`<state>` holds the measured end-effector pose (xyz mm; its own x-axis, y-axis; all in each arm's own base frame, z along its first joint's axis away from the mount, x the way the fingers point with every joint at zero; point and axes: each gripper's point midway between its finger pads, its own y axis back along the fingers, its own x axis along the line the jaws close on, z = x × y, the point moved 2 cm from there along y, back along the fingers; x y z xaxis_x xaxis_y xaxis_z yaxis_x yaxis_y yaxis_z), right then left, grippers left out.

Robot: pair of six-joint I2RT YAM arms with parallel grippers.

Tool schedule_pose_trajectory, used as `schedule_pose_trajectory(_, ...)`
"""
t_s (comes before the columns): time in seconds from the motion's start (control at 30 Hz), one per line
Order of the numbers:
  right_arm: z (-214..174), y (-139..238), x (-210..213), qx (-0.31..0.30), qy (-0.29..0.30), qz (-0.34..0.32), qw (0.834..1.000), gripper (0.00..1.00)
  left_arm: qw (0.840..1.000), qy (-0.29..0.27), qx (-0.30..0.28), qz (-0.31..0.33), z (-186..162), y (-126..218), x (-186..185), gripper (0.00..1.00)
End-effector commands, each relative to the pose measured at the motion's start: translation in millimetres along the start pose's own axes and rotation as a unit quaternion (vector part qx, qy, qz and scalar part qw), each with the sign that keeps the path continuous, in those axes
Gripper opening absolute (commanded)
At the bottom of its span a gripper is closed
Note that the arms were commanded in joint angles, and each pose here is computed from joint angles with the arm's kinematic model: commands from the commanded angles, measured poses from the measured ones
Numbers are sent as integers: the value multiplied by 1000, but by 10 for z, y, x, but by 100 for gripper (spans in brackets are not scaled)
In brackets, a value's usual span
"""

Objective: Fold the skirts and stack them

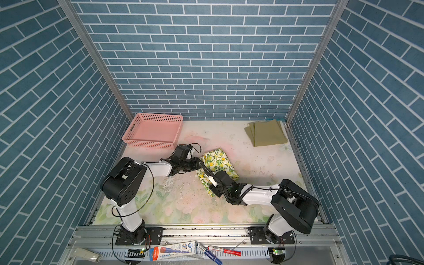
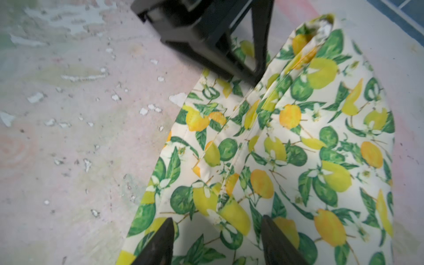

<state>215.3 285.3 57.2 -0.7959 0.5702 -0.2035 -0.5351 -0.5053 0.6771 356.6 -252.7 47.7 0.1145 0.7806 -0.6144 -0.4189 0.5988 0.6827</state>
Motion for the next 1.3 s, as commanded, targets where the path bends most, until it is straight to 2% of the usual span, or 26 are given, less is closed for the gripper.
schedule_pose_trajectory(0.0,79,-56,-81,-1,44,-35,998,59,999,7,32,35,-148,-96,224,46)
schedule_pose_trajectory(0.2,126,-89,-183,-8,64,-72,995,58,999,5,28,34,-100,-117,201,45)
schedule_pose_trajectory(0.5,119,-223,-134,-5,85,-67,994,58,999,7,28,33,-86,-136,196,44)
schedule_pose_trajectory(0.7,155,-309,-163,0,106,-88,991,57,999,9,32,30,-97,-164,199,43)
schedule_pose_trajectory(0.77,166,-342,-167,3,110,-90,990,53,999,9,32,29,-98,-164,195,43)
schedule_pose_trajectory(0.97,180,-392,-184,7,112,-95,989,13,999,10,32,28,-102,-166,194,41)
schedule_pose_trajectory(1.0,183,-398,-189,9,112,-95,989,2,999,10,33,28,-107,-171,194,41)
schedule_pose_trajectory(1.03,188,-397,-187,11,112,-93,989,0,999,10,33,28,-106,-174,194,40)
schedule_pose_trajectory(1.27,360,-141,-213,-31,89,-88,992,0,999,13,32,28,-106,-192,210,35)
